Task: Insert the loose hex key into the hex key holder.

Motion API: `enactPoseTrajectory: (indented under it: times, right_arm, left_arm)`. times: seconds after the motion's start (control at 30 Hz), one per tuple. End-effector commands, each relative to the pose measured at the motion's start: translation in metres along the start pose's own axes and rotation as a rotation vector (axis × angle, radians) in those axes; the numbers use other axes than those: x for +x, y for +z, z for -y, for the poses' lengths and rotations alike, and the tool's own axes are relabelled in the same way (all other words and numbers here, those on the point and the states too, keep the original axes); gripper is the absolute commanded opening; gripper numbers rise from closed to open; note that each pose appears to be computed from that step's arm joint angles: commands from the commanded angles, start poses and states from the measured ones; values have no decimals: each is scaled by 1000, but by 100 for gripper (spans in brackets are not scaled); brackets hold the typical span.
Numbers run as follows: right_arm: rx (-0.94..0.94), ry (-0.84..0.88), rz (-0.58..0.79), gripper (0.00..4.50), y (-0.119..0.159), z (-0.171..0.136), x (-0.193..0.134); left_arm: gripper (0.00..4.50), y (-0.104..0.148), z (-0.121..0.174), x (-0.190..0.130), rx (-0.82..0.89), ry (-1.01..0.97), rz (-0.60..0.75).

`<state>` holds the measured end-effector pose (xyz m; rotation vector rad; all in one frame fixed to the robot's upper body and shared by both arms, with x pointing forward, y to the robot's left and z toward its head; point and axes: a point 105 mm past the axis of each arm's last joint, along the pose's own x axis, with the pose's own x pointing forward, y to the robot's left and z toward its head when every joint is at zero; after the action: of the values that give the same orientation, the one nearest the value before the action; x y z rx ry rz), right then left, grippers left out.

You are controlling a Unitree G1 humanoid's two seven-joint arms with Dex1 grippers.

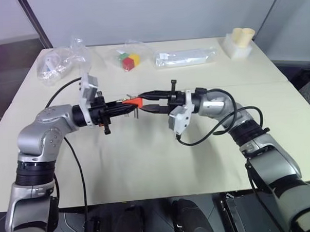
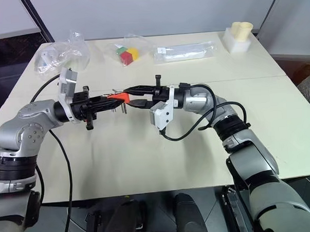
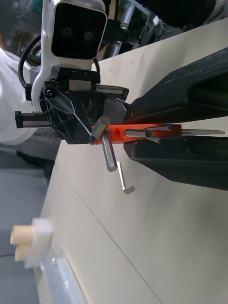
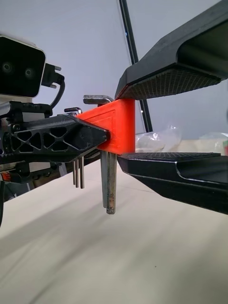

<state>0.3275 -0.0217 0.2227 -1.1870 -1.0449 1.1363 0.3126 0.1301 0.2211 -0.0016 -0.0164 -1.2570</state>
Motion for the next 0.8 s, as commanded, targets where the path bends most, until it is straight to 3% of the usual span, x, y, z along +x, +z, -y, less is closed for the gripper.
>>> enactPoseTrajectory:
  times: [0.03, 0.43, 0.67, 0.8]
  right_arm:
    - [-47, -1, 49, 99, 12, 5, 3]
    - [-16, 49, 13, 99, 5, -2, 0]
    - [-19, 62, 4, 447, 4, -3, 0]
    - [-20, 65, 0, 447, 3, -3, 0]
  left_arm:
    - [6, 14, -6, -2, 44, 43, 29]
    - [6, 13, -4, 0, 55, 31, 17]
    - [0, 13, -3, 1, 58, 28, 13]
    - [0, 16, -3, 2, 60, 23, 19]
